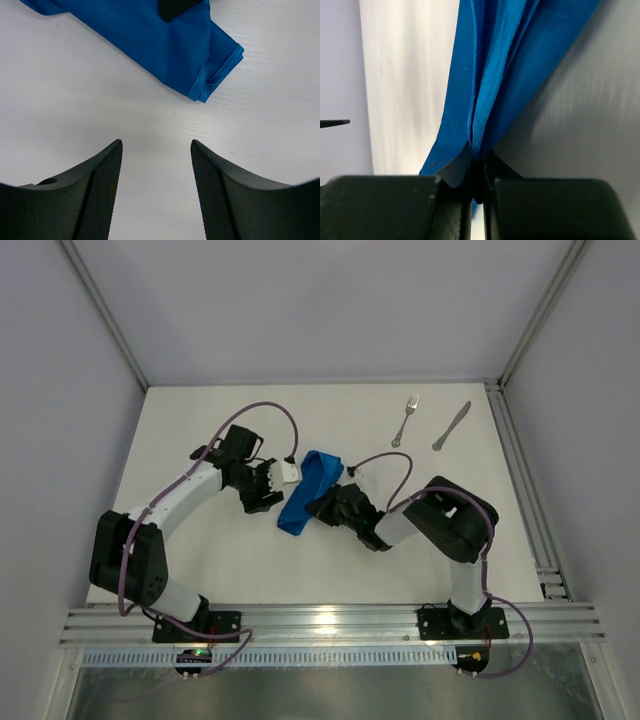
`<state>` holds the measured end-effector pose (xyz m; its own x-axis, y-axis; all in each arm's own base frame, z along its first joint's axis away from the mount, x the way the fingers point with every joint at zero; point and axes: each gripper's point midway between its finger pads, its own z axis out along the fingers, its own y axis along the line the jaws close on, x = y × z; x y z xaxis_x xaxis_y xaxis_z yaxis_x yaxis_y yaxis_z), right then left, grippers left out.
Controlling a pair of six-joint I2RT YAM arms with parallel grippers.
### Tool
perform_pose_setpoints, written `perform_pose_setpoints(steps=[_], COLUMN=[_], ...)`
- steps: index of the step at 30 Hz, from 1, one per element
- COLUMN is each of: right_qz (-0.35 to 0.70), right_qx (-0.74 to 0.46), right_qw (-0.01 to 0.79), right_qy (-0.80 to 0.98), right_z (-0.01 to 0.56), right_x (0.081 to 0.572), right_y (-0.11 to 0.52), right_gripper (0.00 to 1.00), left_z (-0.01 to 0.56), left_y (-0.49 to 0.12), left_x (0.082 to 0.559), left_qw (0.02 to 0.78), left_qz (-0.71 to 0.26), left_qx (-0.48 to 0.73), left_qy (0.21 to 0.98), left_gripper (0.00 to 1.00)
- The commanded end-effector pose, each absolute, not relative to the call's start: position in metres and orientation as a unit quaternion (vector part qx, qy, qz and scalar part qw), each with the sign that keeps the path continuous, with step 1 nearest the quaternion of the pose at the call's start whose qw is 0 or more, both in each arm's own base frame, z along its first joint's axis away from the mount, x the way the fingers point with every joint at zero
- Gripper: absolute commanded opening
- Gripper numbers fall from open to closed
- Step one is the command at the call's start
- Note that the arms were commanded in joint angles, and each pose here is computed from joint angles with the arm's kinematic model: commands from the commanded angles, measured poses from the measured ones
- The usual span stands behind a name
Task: Fold the napkin into a case and place the utensils inside
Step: Pick up the smaller rectangle-folded napkin from the center of the board, then turn over the smaller rectangle-folded napkin at the center of the board.
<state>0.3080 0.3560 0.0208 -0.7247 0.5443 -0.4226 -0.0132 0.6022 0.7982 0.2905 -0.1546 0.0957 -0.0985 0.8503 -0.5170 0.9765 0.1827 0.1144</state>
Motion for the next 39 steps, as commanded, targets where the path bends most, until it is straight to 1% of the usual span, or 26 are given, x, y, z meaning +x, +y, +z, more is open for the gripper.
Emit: perform_pose_setpoints(steps=[1,7,11,12,14,15,17,18,21,23,24,26,29,31,32,33,35,39], right_qz=[0.385,0.417,0.384,0.358,0.343,0.316,0.298,0.273,0.24,0.216,0.193,0.164,0.091,0.047,0.023,-0.004,-0.038,-0.108], right_qx=[0.092,0.038,0.023,0.014,-0.001,-0.019,-0.036,-0.059,-0.081,-0.101,-0.105,-0.121,-0.126,-0.126,-0.13,-0.129,-0.135,-0.141], right_qw=[0.328,0.293,0.288,0.28,0.274,0.255,0.25,0.232,0.193,0.181,0.165,0.157,0.136,0.151,0.135,0.146,0.129,0.127], right_qy=[0.857,0.859,0.877,0.89,0.898,0.914,0.92,0.932,0.948,0.954,0.962,0.966,0.978,0.979,0.982,0.981,0.982,0.976], right_z=[0.023,0.031,0.031,0.025,0.031,0.023,0.032,0.031,0.03,0.028,0.028,0.03,0.036,0.045,0.046,0.052,0.054,0.064], right_x=[0.301,0.291,0.29,0.29,0.29,0.283,0.29,0.285,0.28,0.279,0.277,0.276,0.272,0.282,0.275,0.282,0.278,0.279], right_y=[0.347,0.352,0.331,0.319,0.309,0.298,0.291,0.283,0.27,0.26,0.252,0.242,0.215,0.203,0.192,0.185,0.171,0.152], right_gripper=[0.04,0.04,0.04,0.04,0.04,0.04,0.04,0.04,0.04,0.04,0.04,0.04,0.04,0.04,0.04,0.04,0.04,0.04], left_z=[0.097,0.094,0.097,0.097,0.097,0.096,0.096,0.097,0.097,0.098,0.099,0.1,0.103,0.105,0.105,0.105,0.106,0.108], left_y=[-0.157,-0.158,-0.151,-0.148,-0.142,-0.14,-0.135,-0.134,-0.129,-0.125,-0.124,-0.122,-0.117,-0.115,-0.115,-0.114,-0.113,-0.109], left_x=[0.282,0.304,0.31,0.309,0.311,0.311,0.313,0.314,0.317,0.318,0.318,0.32,0.322,0.324,0.325,0.325,0.327,0.33], left_qw=[0.233,0.238,0.244,0.245,0.246,0.246,0.247,0.248,0.251,0.252,0.253,0.256,0.26,0.264,0.265,0.266,0.268,0.272], left_qz=[-0.149,-0.131,-0.121,-0.118,-0.114,-0.114,-0.115,-0.115,-0.112,-0.107,-0.106,-0.102,-0.096,-0.094,-0.093,-0.093,-0.092,-0.088], left_qx=[0.611,0.578,0.569,0.57,0.564,0.562,0.555,0.552,0.545,0.544,0.543,0.542,0.539,0.536,0.536,0.534,0.532,0.529], left_qy=[0.742,0.769,0.776,0.775,0.78,0.781,0.786,0.788,0.792,0.793,0.794,0.794,0.796,0.796,0.796,0.797,0.798,0.799], left_gripper=[0.59,0.59,0.59,0.59,0.59,0.59,0.59,0.59,0.59,0.59,0.59,0.59,0.59,0.59,0.59,0.59,0.59,0.59])
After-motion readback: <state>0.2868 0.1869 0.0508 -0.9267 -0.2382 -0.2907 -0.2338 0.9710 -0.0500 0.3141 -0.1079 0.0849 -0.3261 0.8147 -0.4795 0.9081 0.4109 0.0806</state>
